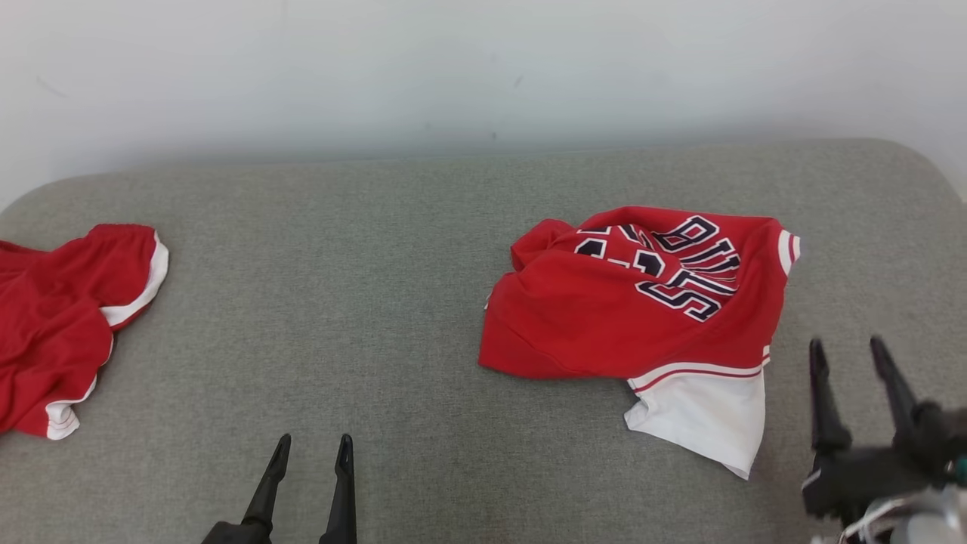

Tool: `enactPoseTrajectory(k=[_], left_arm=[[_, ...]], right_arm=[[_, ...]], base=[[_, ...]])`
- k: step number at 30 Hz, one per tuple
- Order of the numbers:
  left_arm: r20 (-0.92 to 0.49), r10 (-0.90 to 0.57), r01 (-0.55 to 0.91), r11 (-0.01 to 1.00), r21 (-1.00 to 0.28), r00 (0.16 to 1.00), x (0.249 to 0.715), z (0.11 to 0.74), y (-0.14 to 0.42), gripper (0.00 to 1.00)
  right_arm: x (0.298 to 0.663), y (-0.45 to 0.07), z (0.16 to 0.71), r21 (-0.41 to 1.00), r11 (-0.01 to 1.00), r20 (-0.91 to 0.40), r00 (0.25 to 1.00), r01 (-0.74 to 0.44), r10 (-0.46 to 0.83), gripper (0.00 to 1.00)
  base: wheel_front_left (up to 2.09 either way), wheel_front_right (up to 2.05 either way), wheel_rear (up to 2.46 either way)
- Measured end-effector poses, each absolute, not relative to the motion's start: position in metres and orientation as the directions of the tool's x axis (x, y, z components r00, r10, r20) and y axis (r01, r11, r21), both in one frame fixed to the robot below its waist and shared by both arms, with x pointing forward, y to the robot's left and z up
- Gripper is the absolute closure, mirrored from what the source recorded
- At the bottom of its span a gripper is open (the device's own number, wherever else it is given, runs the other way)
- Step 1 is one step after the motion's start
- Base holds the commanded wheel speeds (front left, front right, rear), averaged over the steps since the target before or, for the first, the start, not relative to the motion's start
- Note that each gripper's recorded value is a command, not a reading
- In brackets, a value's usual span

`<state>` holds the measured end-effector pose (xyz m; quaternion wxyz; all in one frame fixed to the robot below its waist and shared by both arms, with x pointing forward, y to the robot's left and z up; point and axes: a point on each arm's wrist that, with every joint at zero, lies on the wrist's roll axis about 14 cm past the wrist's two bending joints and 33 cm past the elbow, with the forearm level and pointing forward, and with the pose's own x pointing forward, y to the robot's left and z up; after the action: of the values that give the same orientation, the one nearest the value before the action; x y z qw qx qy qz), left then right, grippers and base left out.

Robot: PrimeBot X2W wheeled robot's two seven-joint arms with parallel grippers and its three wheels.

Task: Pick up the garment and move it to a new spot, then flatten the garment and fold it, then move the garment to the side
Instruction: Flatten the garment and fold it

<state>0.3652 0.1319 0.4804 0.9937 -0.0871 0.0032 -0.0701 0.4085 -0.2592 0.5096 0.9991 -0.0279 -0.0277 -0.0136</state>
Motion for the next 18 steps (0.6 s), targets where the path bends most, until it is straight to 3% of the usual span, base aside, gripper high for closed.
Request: enactPoseTrajectory(k=[7,18], left_arm=[[-0.004,-0.148,0.145,0.974,-0.176,0.989,0.368,0.477,0.130,0.00],[-0.010,-0.117,0.114,0.980,-0.163,0.993,0.367,0.475,0.142,0.00]], right_arm=[[0.378,-0.236,0.456,0.032,0.999,-0.084,0.996,0.026,-0.023,0.00],[0.369,-0.220,0.394,0.063,0.998,-0.282,0.959,0.024,-0.005,0.00]], base=[[0.00,0.00,0.00],[0.00,0.00,0.00]])
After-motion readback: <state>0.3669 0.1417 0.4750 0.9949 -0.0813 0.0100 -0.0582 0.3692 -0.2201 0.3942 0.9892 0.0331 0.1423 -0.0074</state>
